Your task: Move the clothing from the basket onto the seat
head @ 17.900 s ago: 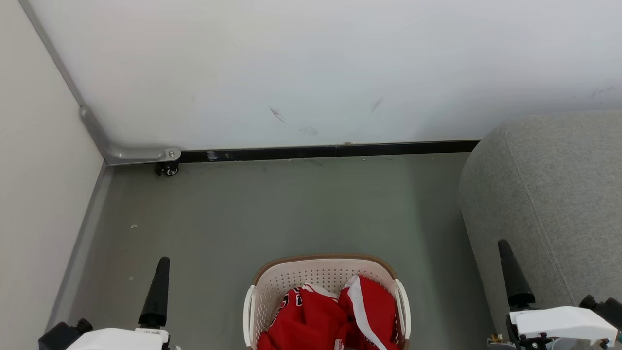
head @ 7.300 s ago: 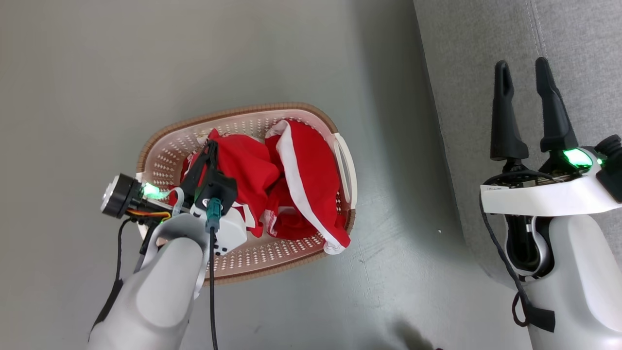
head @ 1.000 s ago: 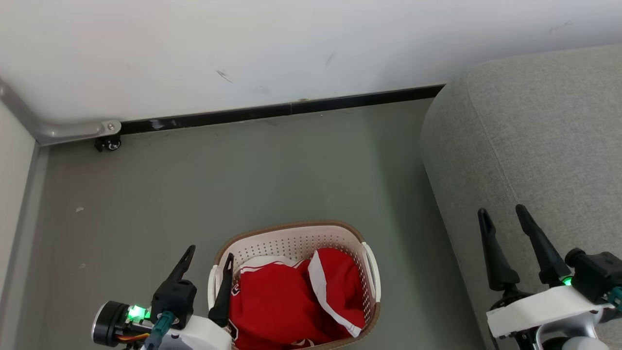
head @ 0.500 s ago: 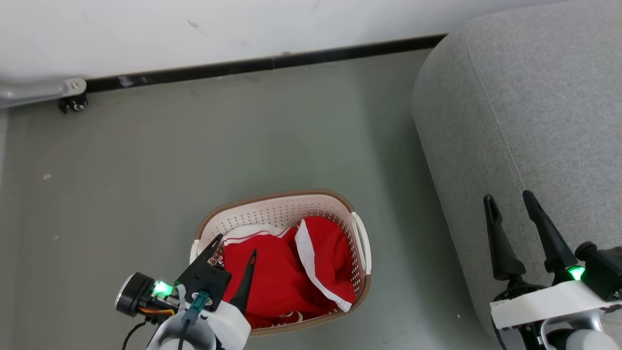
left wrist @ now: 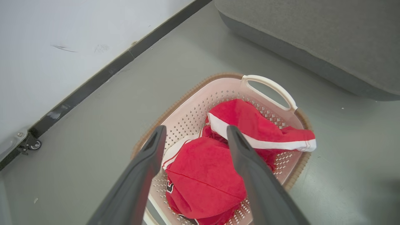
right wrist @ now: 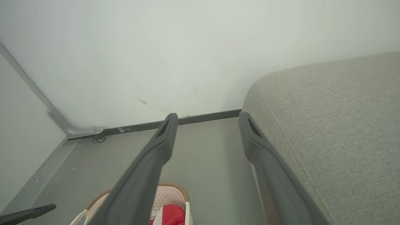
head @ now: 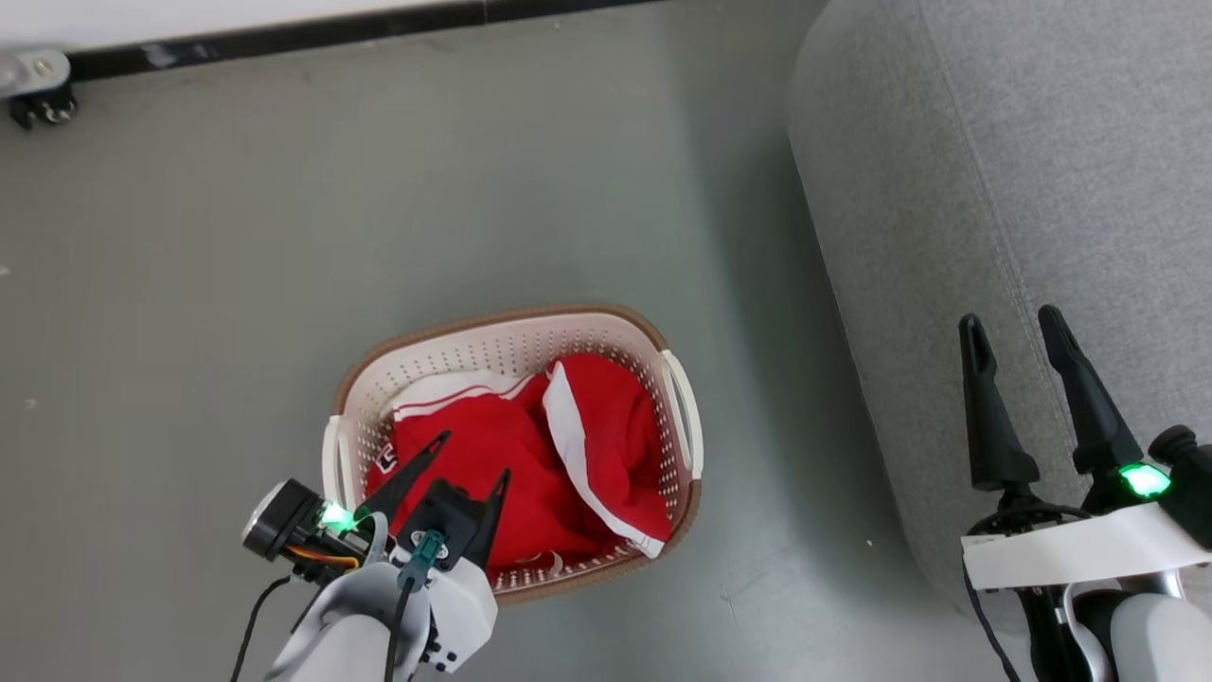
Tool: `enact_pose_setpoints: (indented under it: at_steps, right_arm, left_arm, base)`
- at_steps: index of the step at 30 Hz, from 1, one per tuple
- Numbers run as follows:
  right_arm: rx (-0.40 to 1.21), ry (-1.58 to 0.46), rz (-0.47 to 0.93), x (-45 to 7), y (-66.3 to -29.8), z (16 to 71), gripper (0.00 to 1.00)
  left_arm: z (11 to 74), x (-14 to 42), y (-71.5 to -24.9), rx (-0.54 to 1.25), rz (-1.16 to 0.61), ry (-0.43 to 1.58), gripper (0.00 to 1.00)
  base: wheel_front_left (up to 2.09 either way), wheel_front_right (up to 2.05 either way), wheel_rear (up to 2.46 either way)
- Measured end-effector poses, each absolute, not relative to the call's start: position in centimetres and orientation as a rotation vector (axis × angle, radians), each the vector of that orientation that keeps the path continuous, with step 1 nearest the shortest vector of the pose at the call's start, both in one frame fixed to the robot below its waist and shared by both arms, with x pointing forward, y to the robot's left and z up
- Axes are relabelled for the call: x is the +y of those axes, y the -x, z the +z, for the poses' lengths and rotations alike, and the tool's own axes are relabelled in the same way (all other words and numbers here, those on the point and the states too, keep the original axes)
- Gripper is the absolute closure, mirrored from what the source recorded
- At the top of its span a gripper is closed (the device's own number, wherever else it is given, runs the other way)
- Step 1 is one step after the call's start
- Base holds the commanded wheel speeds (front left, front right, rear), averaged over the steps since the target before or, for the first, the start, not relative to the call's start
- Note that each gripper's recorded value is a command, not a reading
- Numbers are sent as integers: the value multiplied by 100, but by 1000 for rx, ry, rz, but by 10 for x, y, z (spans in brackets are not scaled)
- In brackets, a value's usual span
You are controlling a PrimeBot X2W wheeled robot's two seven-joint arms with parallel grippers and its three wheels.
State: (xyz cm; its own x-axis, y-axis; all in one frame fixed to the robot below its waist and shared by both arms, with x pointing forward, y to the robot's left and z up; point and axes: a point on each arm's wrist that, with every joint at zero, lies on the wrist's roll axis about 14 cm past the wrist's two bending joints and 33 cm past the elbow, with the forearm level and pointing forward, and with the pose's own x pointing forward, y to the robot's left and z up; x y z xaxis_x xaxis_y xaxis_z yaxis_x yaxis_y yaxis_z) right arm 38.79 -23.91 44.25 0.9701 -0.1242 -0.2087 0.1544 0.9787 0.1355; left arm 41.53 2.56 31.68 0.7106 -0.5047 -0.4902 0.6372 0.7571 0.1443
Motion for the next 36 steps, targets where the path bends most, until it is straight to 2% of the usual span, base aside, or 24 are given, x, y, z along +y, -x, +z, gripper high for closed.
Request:
enact_pose_setpoints:
  at_steps: [8,20,36]
  right_arm:
    - [212,-155,-156,-244,-402,429,0]
    - [219,-159,-171,-249,-417,411,0]
    - [245,-153,-183,-254,-432,383,0]
  left_arm:
    - [272,21,-409,526,-773,-437,0]
    - [226,10,-409,600,-881,-508,0]
    - [165,15,-395,658,-1086,-763,0]
  base:
    - [0,0,0]
    - [0,0,0]
    - [0,0,0]
